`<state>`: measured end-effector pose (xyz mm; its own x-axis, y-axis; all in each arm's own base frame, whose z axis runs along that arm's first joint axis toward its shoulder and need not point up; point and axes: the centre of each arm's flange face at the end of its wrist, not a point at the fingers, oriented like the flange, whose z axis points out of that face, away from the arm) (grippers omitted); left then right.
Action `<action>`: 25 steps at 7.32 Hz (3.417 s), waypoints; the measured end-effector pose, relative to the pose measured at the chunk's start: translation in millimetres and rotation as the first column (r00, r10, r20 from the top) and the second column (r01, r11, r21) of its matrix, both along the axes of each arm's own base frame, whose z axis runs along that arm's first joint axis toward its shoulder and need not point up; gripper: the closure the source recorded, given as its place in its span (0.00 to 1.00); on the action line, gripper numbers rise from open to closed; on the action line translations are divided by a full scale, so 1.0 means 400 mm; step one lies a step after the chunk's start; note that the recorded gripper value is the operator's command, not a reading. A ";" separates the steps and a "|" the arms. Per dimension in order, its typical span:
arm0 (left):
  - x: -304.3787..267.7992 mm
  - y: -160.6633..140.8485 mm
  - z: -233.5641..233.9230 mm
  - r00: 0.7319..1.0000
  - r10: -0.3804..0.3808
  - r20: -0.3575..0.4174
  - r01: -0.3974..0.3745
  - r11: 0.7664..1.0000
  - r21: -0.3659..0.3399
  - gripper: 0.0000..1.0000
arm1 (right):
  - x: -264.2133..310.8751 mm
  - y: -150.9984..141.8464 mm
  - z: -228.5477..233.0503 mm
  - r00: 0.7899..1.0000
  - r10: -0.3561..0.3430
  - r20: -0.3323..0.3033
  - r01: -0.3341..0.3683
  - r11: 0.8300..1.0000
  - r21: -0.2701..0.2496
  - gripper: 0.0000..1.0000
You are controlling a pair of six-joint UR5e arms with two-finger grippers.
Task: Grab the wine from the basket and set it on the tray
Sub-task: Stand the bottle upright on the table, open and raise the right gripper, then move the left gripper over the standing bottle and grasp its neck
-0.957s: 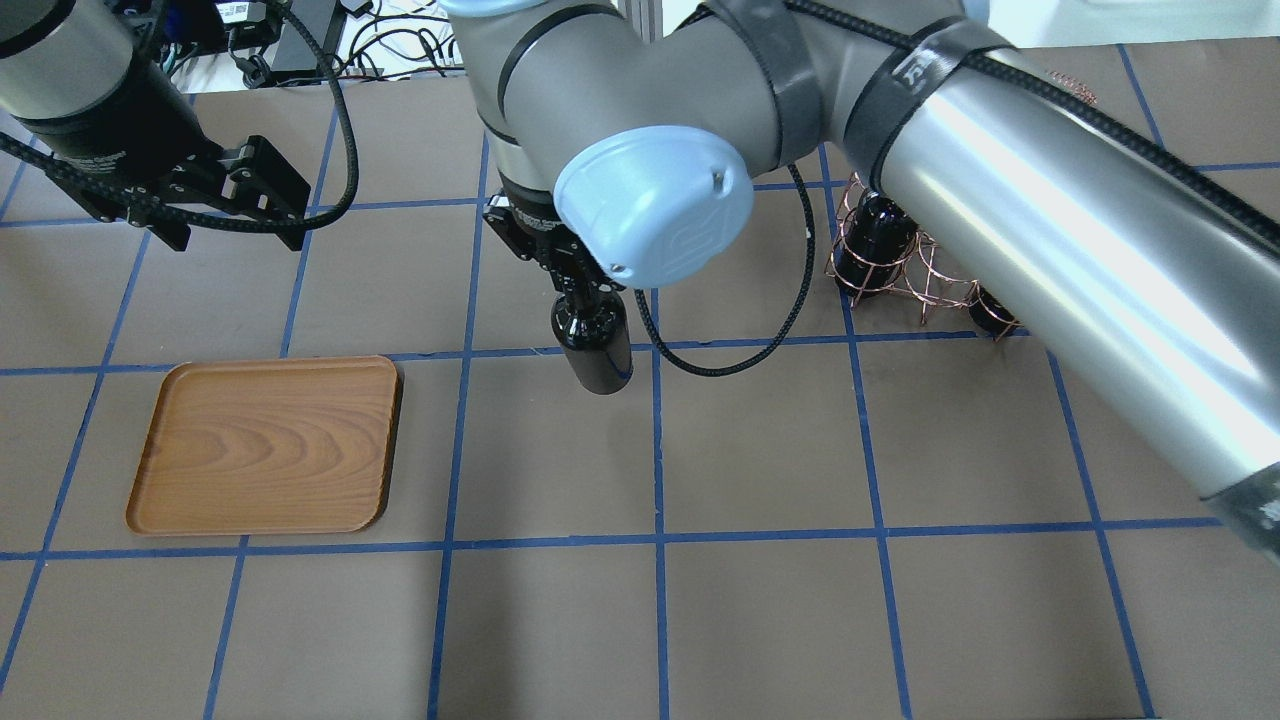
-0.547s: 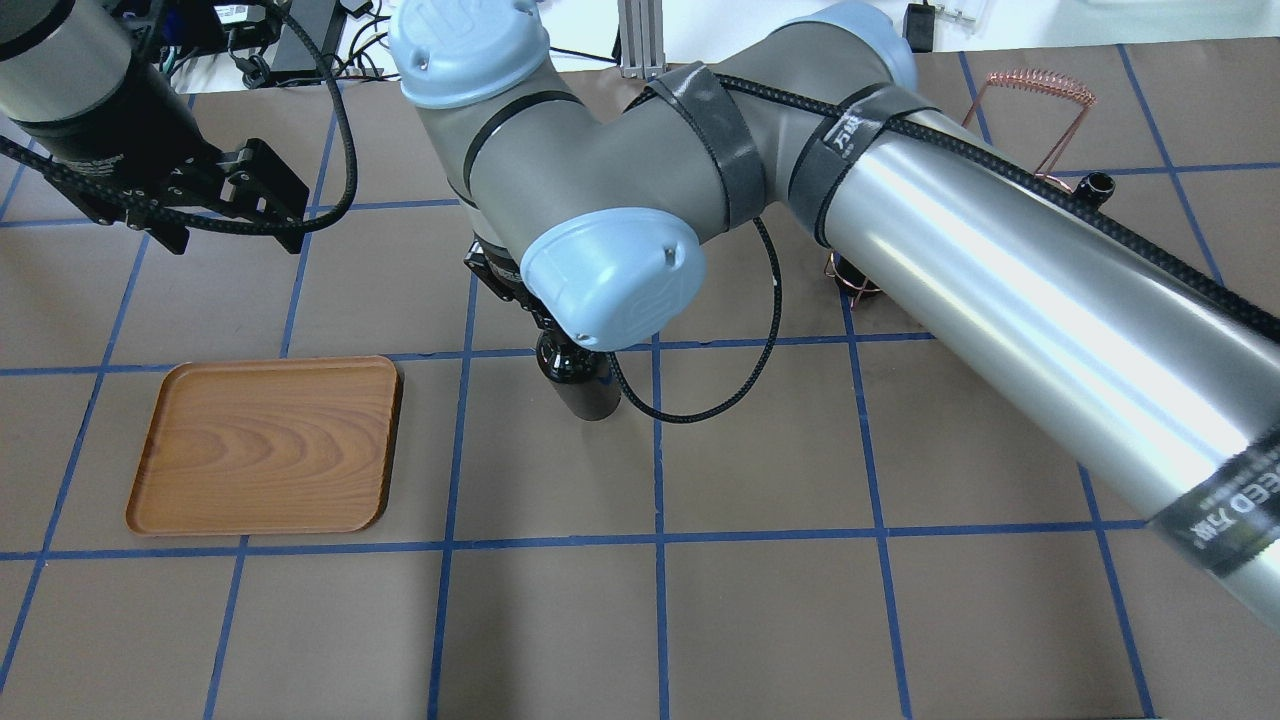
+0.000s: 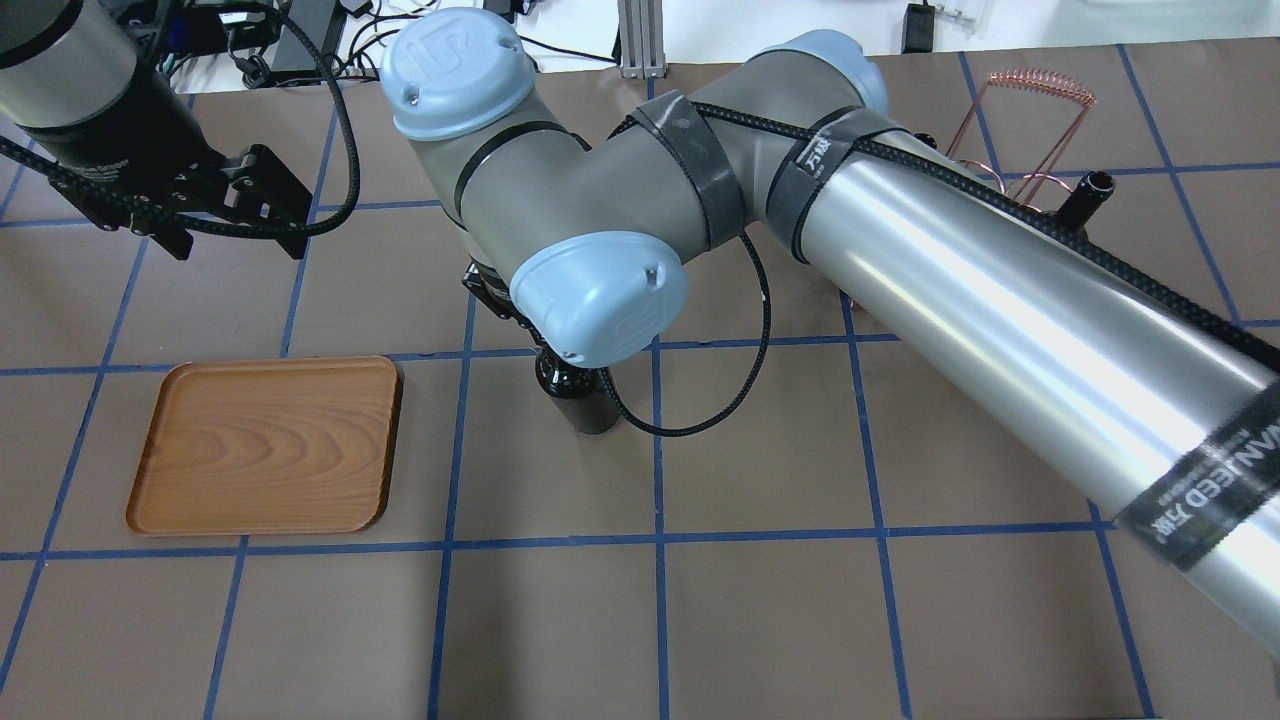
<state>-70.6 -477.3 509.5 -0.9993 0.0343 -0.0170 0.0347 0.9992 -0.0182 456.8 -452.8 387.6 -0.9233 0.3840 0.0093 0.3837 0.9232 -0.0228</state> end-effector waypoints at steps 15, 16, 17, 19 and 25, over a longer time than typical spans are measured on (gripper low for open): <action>-0.456 0.053 -0.094 0.984 -0.170 -0.054 0.169 0.985 -0.023 0.00 | -0.796 -0.166 0.361 0.920 0.387 -0.059 -0.390 0.920 -0.046 0.00; -0.509 0.059 -0.124 0.978 -0.200 -0.053 0.199 0.980 -0.015 0.00 | -0.802 -0.161 0.347 0.920 0.387 -0.056 -0.390 0.920 -0.035 0.00; -0.542 0.053 -0.162 0.974 -0.221 -0.053 0.220 0.975 -0.008 0.00 | -0.805 -0.159 0.337 0.921 0.387 -0.054 -0.389 0.921 -0.028 0.00; -0.564 0.033 -0.238 0.968 -0.247 -0.048 0.247 0.969 0.005 0.00 | -0.806 -0.158 0.332 0.921 0.387 -0.053 -0.388 0.921 -0.026 0.00; -0.574 -0.010 -0.353 0.961 -0.273 -0.037 0.274 0.961 0.044 0.25 | -0.806 -0.161 0.333 0.921 0.385 -0.057 -0.388 0.921 -0.035 0.00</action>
<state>-300.0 -481.3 368.4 -0.9516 0.3066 0.0213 0.3071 0.9514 0.0246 134.3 -517.3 520.6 -0.9988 -0.0015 0.0484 -0.0053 0.9970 -0.0768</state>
